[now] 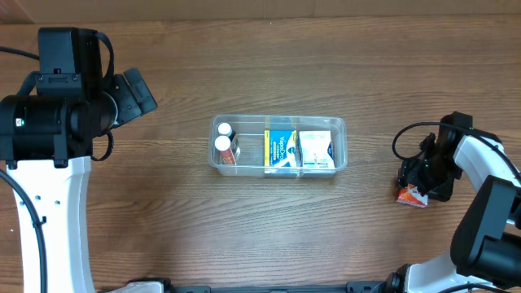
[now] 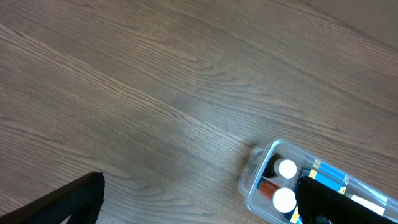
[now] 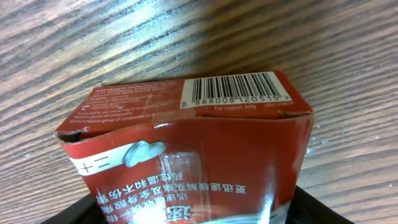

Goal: Pack container
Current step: 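Move the right gripper to the small red box and grasp it, then place the red box in the container beside the white box, release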

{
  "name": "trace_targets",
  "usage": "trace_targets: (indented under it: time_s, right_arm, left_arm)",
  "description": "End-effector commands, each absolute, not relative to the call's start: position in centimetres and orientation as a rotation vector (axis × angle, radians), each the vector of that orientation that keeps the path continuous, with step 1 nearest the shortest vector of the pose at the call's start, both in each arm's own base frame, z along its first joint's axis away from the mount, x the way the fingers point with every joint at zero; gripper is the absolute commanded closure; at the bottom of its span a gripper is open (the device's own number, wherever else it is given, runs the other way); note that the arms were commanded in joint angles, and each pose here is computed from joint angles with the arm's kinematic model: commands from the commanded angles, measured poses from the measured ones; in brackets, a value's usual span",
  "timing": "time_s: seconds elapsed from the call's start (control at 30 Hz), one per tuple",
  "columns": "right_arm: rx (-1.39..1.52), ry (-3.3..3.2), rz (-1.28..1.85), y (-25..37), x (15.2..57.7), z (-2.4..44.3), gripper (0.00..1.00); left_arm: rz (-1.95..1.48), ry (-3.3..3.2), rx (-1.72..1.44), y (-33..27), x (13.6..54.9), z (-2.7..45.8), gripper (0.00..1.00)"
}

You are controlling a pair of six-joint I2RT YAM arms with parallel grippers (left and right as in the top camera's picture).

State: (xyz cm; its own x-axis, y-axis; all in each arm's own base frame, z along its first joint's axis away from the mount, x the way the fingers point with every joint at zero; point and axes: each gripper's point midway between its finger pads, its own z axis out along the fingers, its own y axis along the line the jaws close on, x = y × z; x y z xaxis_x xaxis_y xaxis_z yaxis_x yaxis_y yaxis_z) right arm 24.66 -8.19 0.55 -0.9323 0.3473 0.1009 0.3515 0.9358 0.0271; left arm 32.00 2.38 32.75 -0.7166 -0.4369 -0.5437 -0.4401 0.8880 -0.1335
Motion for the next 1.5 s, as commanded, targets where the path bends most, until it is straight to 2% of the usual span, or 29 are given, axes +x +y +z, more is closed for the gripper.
trace_targets:
  time_s: [0.0,0.17,0.3,0.43,0.57,0.8,0.9,1.07,1.33,1.47]
  right_arm:
    - [-0.643,-3.036,-0.121,-8.2,26.9,2.4,0.3]
    - [-0.615,-3.133,-0.159,-7.6,29.9,7.9,0.3]
    - [-0.551,-3.263,-0.164,-5.1,32.3,14.3,0.33]
    - [-0.355,-3.402,-0.223,0.2,33.9,20.3,0.37]
    - [-0.187,-3.476,-0.311,6.0,34.8,22.8,0.4]
    - [-0.036,-3.454,-0.412,13.4,34.9,21.4,0.39]
    - [0.042,-3.38,-0.369,15.3,34.5,18.7,0.39]
    - [-0.08,-3.263,-0.27,15.3,34.3,14.7,0.41]
    - [-0.103,-3.176,-0.155,14.3,33.2,9.7,0.4]
    - [-0.103,-3.158,-0.142,14.0,32.6,8.0,0.36]
  left_arm:
    - [0.014,2.47,-0.611,2.5,32.1,32.8,0.0]
    - [0.014,2.467,-0.611,2.5,32.2,32.8,0.0]
    - [0.014,2.466,-0.611,2.5,32.2,32.8,0.0]
    - [0.013,2.467,-0.611,2.5,32.2,32.8,0.0]
    - [0.013,2.467,-0.611,2.5,32.2,32.8,0.0]
    - [0.013,2.468,-0.611,2.5,32.1,32.8,0.0]
    - [0.013,2.469,-0.611,2.5,32.1,32.8,0.0]
    - [0.015,2.473,-0.612,2.5,32.0,32.7,0.0]
    - [0.018,2.481,-0.612,2.5,31.9,32.6,0.0]
    - [0.018,2.481,-0.613,2.5,31.9,32.6,0.0]
